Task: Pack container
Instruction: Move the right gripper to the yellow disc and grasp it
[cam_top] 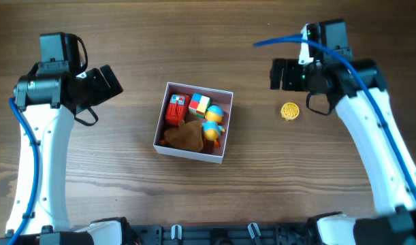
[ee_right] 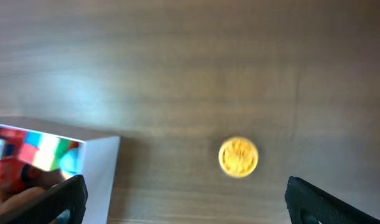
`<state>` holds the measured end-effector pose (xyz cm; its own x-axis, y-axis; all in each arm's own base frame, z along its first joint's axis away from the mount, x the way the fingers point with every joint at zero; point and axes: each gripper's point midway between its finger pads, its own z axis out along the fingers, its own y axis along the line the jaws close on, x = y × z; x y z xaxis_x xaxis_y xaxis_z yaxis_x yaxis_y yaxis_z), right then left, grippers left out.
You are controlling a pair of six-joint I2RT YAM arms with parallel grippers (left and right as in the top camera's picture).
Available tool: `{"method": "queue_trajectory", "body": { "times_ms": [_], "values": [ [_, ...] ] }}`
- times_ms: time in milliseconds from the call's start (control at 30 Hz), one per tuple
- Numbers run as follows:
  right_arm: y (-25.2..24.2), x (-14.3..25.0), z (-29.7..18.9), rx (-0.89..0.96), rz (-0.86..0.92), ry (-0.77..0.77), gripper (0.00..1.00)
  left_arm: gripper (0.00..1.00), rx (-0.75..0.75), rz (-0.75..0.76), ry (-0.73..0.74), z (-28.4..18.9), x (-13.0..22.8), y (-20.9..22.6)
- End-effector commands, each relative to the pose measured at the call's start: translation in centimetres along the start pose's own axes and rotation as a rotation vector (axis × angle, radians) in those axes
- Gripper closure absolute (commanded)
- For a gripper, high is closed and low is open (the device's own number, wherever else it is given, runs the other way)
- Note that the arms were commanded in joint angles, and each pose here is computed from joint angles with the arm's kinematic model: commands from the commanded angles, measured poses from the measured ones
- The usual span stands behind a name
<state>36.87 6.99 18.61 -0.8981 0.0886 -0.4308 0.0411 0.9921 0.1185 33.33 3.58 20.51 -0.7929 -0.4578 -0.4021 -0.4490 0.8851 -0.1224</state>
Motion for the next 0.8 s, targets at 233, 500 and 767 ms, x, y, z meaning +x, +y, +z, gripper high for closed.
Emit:
{"method": "queue_trajectory", "body": {
  "times_ms": [233,500,767],
  "values": [
    [-4.1,5.9,12.1,0.099,0.226,0.346,0.0,0.0,0.003,0.012,0.025,0.4,0.4,0.1],
    [-7.0,6.7,13.9,0.118,0.235,0.394,0.0,0.0,0.004,0.012,0.025,0.4,0.4,0.1],
    [-7.2,8.7,15.3,0.13,0.232,0.452,0.02,0.0,0.004,0.012,0.025,0.4,0.4,0.1]
  ]
}}
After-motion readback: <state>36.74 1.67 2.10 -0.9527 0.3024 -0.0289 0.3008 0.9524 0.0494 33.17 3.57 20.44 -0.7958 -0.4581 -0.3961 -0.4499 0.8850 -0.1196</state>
